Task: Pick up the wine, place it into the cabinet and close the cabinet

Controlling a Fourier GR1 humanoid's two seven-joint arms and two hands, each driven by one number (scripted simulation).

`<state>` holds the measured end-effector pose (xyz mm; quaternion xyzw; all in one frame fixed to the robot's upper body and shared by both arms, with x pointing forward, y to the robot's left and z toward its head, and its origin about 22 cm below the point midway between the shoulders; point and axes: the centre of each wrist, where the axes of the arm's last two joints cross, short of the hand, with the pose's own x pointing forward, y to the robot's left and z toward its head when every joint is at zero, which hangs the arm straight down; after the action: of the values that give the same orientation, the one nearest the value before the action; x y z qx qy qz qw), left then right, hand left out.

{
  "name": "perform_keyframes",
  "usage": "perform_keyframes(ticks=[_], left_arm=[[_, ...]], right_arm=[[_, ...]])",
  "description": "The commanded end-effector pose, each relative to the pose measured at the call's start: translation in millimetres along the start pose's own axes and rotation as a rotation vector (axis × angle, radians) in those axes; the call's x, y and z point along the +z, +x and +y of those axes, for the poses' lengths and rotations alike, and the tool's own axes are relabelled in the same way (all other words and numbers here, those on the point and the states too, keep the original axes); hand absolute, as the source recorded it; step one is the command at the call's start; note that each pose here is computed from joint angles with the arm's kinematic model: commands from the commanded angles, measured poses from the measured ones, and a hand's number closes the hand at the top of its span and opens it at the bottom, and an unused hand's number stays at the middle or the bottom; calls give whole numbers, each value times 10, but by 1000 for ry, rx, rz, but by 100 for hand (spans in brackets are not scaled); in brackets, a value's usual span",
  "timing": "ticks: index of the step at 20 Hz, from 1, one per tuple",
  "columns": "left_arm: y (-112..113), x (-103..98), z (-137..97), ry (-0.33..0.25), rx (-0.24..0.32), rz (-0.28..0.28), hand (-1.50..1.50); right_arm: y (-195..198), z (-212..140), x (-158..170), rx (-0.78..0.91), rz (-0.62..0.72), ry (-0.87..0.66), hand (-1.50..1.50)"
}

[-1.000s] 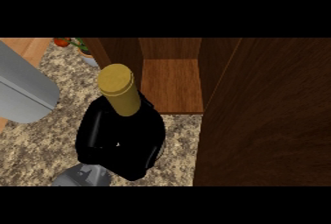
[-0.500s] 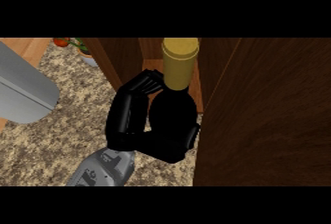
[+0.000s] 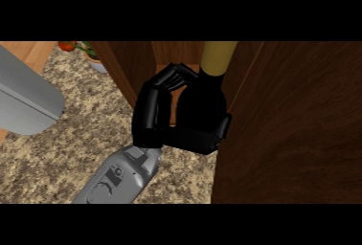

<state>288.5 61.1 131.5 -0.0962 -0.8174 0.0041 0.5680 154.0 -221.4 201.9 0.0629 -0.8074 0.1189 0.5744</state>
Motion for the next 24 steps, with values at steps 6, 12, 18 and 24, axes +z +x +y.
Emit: perform_keyframes(ticks=[6, 12, 18, 24], left_arm=[[-242, 62, 5, 64, 43, 11, 150], [-547, 134, -77, 97, 28, 3, 150], [-793, 221, 52, 88, -64, 38, 150], [-956, -31, 173, 103, -110, 14, 150]], right_arm=[[213, 97, 221, -37, -39, 45, -150], [150, -12, 142, -36, -41, 39, -150], [206, 103, 231, -40, -54, 16, -150], [184, 41, 223, -46, -45, 26, -150]])
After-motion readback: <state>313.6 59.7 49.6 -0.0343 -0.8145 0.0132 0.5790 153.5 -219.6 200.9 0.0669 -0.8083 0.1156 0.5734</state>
